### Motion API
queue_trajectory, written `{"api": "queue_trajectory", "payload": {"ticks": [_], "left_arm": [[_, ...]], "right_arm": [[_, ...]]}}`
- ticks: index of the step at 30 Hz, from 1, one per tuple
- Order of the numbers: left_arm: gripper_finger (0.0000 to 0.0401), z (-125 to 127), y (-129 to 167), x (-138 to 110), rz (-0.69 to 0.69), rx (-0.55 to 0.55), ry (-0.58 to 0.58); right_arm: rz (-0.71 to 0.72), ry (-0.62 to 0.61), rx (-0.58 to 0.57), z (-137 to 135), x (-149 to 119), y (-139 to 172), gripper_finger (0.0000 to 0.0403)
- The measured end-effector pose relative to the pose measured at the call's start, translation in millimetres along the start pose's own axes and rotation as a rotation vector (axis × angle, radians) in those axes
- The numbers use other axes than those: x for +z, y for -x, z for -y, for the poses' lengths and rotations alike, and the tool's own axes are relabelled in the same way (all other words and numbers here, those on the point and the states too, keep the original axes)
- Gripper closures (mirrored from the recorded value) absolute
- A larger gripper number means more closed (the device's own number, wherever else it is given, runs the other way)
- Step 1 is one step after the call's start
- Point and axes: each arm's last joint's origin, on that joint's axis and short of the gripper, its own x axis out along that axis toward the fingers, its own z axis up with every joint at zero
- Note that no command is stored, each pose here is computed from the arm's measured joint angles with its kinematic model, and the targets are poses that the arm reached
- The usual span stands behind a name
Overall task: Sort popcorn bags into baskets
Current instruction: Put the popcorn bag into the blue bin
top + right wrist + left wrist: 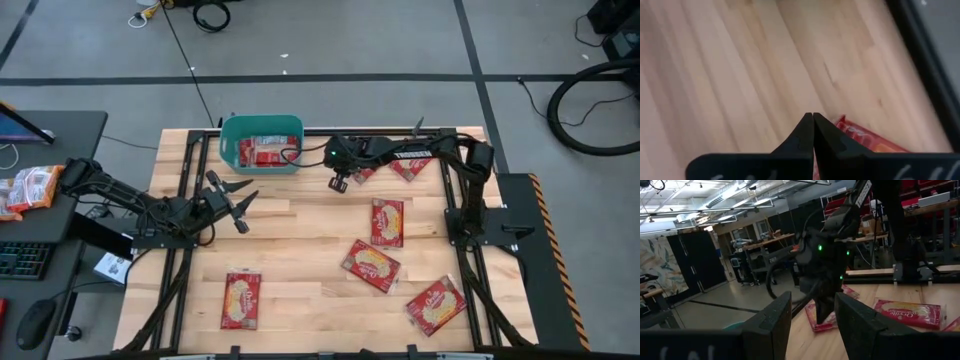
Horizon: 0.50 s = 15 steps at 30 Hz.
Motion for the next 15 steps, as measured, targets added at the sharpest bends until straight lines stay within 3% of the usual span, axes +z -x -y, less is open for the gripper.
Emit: {"api": "queue_trajectory", "payload": {"ticks": [5,15], "left_arm": [[0.0246,0.0,0.0,0.0,0.0,0.0,0.0],[0.0246,0.4,0.0,0.3,0.006,-0.016,0.005]], "right_arm": [[0.017,-0.026,-0.024,3.8,3.4,7.1,0.0385],[-0.02,-0.107,-0.058,14.9,-13.9,-26.3,0.029]]}}
